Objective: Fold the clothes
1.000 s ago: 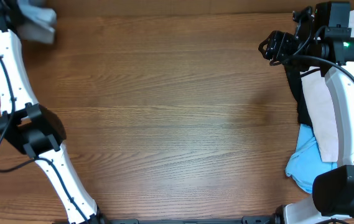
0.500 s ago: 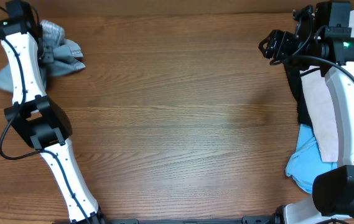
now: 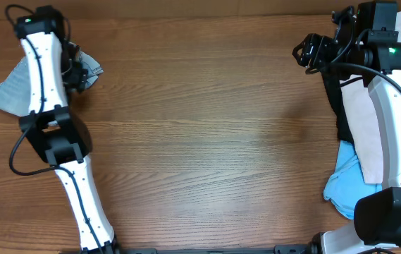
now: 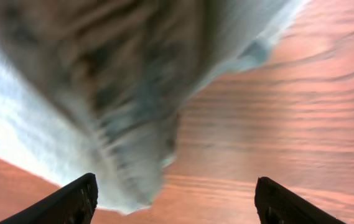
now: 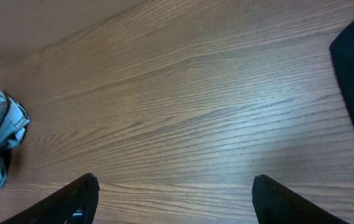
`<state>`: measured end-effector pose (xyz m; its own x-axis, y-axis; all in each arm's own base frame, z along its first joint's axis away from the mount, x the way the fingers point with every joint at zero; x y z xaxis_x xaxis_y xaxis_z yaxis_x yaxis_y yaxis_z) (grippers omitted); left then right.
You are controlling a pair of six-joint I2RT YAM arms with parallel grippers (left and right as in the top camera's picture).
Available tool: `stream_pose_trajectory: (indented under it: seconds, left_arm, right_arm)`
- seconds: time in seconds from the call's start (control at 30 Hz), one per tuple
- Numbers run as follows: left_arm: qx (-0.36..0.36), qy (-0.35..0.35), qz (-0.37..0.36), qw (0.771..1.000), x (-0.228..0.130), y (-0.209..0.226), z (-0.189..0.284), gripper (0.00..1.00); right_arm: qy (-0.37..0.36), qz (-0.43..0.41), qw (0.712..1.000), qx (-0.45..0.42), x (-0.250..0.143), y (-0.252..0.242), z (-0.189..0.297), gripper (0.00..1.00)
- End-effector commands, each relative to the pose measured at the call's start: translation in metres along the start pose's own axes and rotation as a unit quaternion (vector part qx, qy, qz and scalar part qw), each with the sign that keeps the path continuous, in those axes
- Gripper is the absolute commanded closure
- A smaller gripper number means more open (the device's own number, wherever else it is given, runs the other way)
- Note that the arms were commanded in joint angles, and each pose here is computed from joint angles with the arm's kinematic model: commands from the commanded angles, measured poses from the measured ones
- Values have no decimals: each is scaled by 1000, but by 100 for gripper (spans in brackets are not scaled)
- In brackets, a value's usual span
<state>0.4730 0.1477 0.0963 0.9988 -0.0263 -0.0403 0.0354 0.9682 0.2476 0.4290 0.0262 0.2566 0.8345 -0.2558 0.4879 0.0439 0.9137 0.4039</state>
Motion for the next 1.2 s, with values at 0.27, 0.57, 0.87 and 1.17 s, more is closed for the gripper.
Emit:
stream_pose_trajectory:
  seconds: [0.27, 0.57, 0.87, 1.17]
  left_arm:
    - [-19, -72, 44, 996, 20, 4, 26, 23]
    - [-69, -91, -12, 993, 32, -17, 7, 31]
    - [-39, -65, 17, 997, 32, -22, -58, 41]
    - [-36, -116, 92, 988, 56, -27, -81, 36]
  right_arm:
    - [7, -1, 1000, 1, -4, 1, 0, 16]
    - [7, -1, 1000, 2, -4, 1, 0, 16]
    - [7, -1, 1000, -4, -4, 0, 0, 16]
    - [1, 1, 1000, -2, -1, 0, 0, 16]
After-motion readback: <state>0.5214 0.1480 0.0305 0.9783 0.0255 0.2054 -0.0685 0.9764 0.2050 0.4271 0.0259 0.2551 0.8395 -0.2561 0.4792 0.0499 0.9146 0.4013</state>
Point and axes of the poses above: each gripper's point midway between its finger pads, its own z axis back along the fingers, its own y axis along the line the jaws close on, x = y × z, the point moved 2 cm from there along z, back along the fingers, and after that the axes turned 2 degrees about z, right-handed, at the moved point
